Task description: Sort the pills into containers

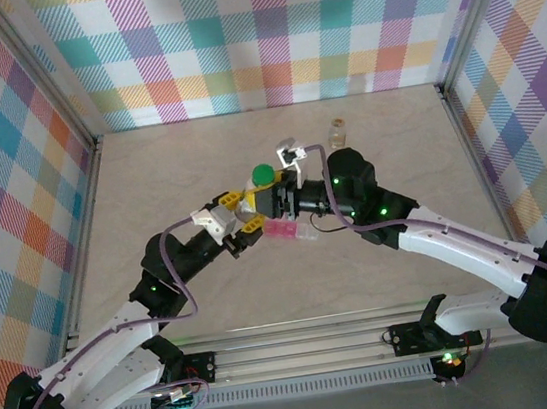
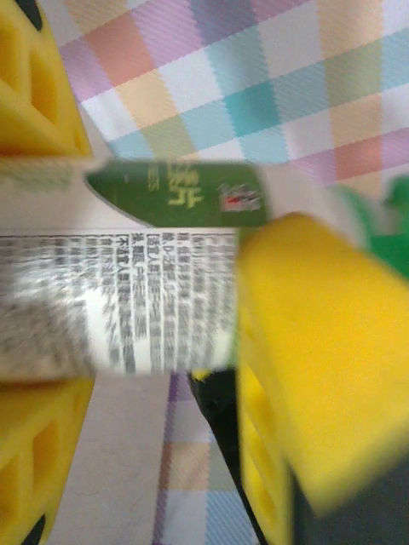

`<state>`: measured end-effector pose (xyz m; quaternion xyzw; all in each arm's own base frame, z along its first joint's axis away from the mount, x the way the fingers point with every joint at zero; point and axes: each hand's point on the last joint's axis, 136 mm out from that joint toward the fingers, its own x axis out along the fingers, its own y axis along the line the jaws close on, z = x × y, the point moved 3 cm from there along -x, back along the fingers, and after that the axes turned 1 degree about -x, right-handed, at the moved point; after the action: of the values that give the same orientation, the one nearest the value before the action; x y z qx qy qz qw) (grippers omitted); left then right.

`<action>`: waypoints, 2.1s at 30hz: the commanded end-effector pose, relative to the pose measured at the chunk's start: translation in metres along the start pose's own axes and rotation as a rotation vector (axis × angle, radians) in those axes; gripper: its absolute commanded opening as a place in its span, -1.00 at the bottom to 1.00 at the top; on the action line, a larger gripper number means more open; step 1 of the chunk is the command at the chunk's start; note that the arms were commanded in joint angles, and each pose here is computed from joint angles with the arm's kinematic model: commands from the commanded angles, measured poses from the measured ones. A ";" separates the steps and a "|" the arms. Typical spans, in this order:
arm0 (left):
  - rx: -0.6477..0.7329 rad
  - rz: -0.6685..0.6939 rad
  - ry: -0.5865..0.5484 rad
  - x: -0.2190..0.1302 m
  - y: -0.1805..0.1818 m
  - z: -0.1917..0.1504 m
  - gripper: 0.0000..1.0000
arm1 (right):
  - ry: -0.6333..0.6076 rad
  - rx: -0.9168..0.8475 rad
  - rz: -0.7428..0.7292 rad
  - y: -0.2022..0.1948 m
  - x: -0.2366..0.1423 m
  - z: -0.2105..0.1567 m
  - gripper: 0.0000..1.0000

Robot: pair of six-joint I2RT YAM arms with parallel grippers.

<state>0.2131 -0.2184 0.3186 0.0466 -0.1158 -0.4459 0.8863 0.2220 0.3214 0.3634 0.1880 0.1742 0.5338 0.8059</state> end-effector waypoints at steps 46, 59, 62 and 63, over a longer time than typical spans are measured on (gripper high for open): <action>0.079 0.076 -0.119 0.020 0.014 0.021 0.28 | -0.094 0.108 0.121 0.023 0.013 0.032 -0.54; 0.073 0.098 -0.107 0.027 0.020 0.023 0.13 | -0.077 0.103 0.138 0.028 0.015 0.030 -0.54; 0.072 0.096 -0.105 0.028 0.019 0.022 0.07 | -0.077 0.101 0.134 0.028 0.015 0.029 -0.54; 0.073 0.095 -0.107 0.028 0.019 0.023 0.03 | -0.079 0.099 0.132 0.028 0.014 0.029 -0.54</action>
<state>0.2401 -0.2290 0.3287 0.0567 -0.1523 -0.4067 0.8990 0.2263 0.3390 0.3763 0.2565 0.1876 0.5469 0.7745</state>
